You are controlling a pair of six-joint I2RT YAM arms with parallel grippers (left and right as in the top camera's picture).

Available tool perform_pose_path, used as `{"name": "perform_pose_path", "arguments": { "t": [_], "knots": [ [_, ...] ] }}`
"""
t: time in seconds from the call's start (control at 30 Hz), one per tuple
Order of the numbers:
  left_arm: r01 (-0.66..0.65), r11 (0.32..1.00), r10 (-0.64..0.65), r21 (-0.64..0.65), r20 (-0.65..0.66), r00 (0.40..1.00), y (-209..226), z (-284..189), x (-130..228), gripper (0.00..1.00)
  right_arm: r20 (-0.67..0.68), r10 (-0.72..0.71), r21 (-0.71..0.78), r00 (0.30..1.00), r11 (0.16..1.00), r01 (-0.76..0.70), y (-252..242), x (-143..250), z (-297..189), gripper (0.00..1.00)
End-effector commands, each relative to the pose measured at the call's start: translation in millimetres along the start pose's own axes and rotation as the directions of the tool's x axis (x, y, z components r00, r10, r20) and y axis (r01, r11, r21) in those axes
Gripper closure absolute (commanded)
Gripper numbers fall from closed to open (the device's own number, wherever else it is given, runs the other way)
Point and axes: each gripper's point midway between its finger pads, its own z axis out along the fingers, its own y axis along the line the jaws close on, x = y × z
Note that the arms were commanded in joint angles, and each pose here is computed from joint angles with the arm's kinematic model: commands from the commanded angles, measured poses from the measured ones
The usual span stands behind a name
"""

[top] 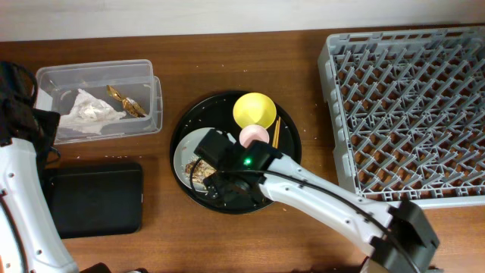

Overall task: Sort waste into correct bins and load items into the dishwasher rack
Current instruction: 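Reach the right gripper to the blue cup and grasp it, then carry the blue cup to the dish rack and set it down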

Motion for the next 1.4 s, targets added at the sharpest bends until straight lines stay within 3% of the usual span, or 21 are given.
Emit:
{"name": "perform_pose_path", "arguments": {
  "t": [0.0, 0.07, 0.1, 0.17, 0.4, 0.47, 0.57, 0.63, 0.7, 0.8, 0.9, 1.03, 1.13, 1.27, 1.37],
  "knots": [
    [0.016, 1.000, -0.016, 0.002, 0.009, 1.000, 2.2, -2.3, -2.5, 0.01, 0.007, 0.005, -0.077, 1.000, 0.997, -0.004, 16.2, -5.5, 1.5, 0.02],
    [0.016, 1.000, -0.016, 0.002, 0.010, 1.000, 2.1, -2.4, -2.6, 0.01, 0.034, 0.008, -0.056, 0.999, 0.998, -0.006, 13.6, -11.7, 5.7, 0.03],
    [0.016, 1.000, -0.016, 0.002, 0.010, 1.000, 2.1, -2.4, -2.6, 0.01, 0.037, 0.012, -0.038, 0.999, 0.999, -0.010, 10.2, -11.3, 8.9, 0.13],
    [0.016, 1.000, -0.016, 0.002, 0.009, 1.000, 2.2, -2.3, -2.5, 0.01, 0.049, 0.089, 0.015, 0.995, 0.996, -0.090, -0.6, -9.1, 16.3, 0.21],
    [0.016, 1.000, -0.016, 0.002, 0.009, 1.000, 2.2, -2.3, -2.5, 0.00, 0.034, 0.093, 0.060, 0.995, 0.994, -0.094, -4.1, -8.3, 53.0, 0.28],
    [0.016, 1.000, -0.016, 0.002, 0.009, 1.000, 2.2, -2.3, -2.5, 0.01, 0.033, 0.114, 0.062, 0.993, 0.991, -0.116, -4.4, -8.0, 54.8, 0.46],
    [0.016, 1.000, -0.016, 0.002, 0.010, 1.000, 2.1, -2.4, -2.6, 0.01, 0.036, 0.114, 0.074, 0.993, 0.990, -0.116, -6.8, -8.3, 54.7, 0.52],
    [0.016, 1.000, -0.016, 0.002, 0.010, 1.000, 2.1, -2.4, -2.6, 0.01, 0.037, 0.113, 0.084, 0.993, 0.990, -0.116, -8.7, -8.1, 54.5, 0.69],
    [0.016, 1.000, -0.016, 0.002, 0.010, 1.000, 2.1, -2.4, -2.6, 0.01, 0.049, 0.111, 0.113, 0.993, 0.987, -0.116, -13.9, -9.1, 54.3, 0.72],
    [0.016, 1.000, -0.016, 0.002, 0.010, 1.000, 2.1, -2.4, -2.6, 0.01, 0.046, 0.112, 0.110, 0.993, 0.987, -0.116, -13.5, -8.9, 53.3, 0.91],
    [0.016, 1.000, -0.016, 0.002, 0.010, 1.000, 2.1, -2.4, -2.6, 0.01, 0.057, 0.114, 0.104, 0.992, 0.987, -0.119, -11.7, -19.2, 27.7, 0.96],
    [0.016, 1.000, -0.016, 0.002, 0.010, 1.000, 2.1, -2.4, -2.6, 0.01, 0.125, 0.147, 0.075, 0.981, 0.985, -0.157, -22.9, -52.2, -57.7, 0.96],
    [0.016, 1.000, -0.016, 0.002, 0.009, 1.000, 2.2, -2.3, -2.5, 0.01, 0.227, 0.228, 0.039, 0.947, 0.969, -0.243, -88.0, -73.3, -140.5, 0.96],
    [0.016, 1.000, -0.016, 0.002, 0.010, 1.000, 2.1, -2.4, -2.6, 0.01, 0.328, 0.359, -0.263, 0.874, 0.923, -0.281, -222.7, -76.4, -195.7, 0.96],
    [0.016, 1.000, -0.016, 0.002, 0.010, 1.000, 2.1, -2.4, -2.6, 0.01, 0.482, 0.386, -0.478, 0.786, 0.868, -0.133, -303.0, -63.3, -220.9, 0.96]
  ]
}}
